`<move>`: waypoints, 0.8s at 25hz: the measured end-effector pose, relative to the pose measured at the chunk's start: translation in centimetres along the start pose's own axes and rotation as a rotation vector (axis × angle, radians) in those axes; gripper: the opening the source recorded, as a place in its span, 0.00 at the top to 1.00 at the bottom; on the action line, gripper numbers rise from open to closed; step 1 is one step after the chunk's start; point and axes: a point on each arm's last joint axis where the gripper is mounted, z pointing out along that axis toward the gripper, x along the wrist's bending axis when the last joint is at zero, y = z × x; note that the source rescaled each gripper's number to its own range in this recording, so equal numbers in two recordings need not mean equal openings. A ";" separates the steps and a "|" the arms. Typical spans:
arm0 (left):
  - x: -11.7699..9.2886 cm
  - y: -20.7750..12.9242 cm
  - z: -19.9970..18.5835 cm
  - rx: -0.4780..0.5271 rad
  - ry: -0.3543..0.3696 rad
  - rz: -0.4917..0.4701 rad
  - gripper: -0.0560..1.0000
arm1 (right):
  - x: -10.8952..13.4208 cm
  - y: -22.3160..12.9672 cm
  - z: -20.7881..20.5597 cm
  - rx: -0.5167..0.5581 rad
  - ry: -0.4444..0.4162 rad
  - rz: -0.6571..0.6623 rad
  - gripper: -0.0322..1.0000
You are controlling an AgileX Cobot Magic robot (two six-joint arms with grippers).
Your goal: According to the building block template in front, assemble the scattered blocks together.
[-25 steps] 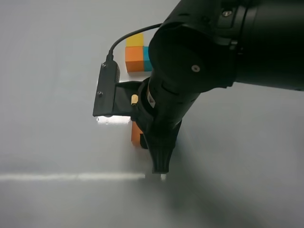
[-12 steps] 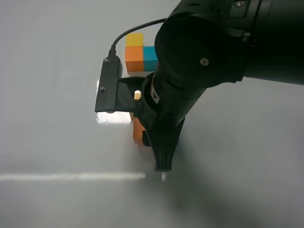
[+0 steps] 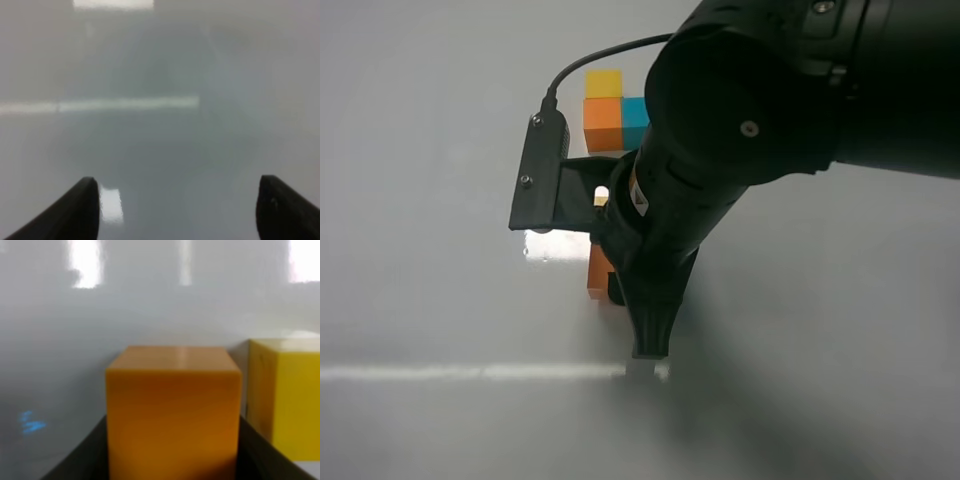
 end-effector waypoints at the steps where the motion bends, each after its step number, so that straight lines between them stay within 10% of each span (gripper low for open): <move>1: 0.0 0.0 0.0 0.000 0.000 -0.001 0.07 | 0.1 0.0 0.2 0.003 0.003 -0.001 0.69; 20: 0.0 0.0 0.0 0.000 0.000 -0.001 0.07 | 0.4 0.5 0.9 -0.017 0.023 0.030 0.69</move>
